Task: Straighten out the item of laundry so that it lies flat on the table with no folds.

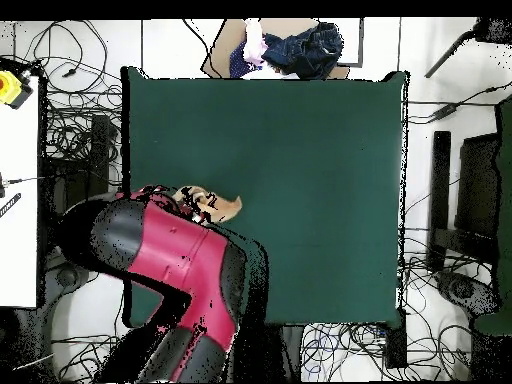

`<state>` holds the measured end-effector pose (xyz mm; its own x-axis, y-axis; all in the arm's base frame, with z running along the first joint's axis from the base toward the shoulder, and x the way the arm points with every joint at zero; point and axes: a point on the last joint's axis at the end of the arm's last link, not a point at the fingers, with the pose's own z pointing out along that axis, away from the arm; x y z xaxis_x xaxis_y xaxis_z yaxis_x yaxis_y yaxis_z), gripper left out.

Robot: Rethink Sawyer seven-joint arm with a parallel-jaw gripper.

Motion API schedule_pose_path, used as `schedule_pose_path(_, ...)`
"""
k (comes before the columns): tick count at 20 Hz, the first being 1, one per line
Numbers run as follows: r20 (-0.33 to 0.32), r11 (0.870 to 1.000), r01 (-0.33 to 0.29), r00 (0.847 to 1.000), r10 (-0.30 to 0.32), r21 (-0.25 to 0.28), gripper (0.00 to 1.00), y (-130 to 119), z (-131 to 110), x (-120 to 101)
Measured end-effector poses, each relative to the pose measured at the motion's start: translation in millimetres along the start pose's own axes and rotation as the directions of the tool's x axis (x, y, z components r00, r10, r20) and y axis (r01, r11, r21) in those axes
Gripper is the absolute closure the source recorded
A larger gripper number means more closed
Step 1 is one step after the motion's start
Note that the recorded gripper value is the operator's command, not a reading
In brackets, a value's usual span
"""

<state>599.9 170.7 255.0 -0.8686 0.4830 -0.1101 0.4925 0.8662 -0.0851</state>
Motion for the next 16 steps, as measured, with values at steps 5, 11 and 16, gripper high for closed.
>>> schedule_pose_path(5,-0.004,0.998,-0.057,0.998,0.057,-0.021,1.0,3,-29,16)
schedule_pose_path(11,-0.001,0.993,-0.106,0.994,0.106,-0.055,1.0,-19,-56,24)
schedule_pose_path(16,0.023,0.988,-0.133,0.991,0.135,-0.083,1.0,-35,-65,29)
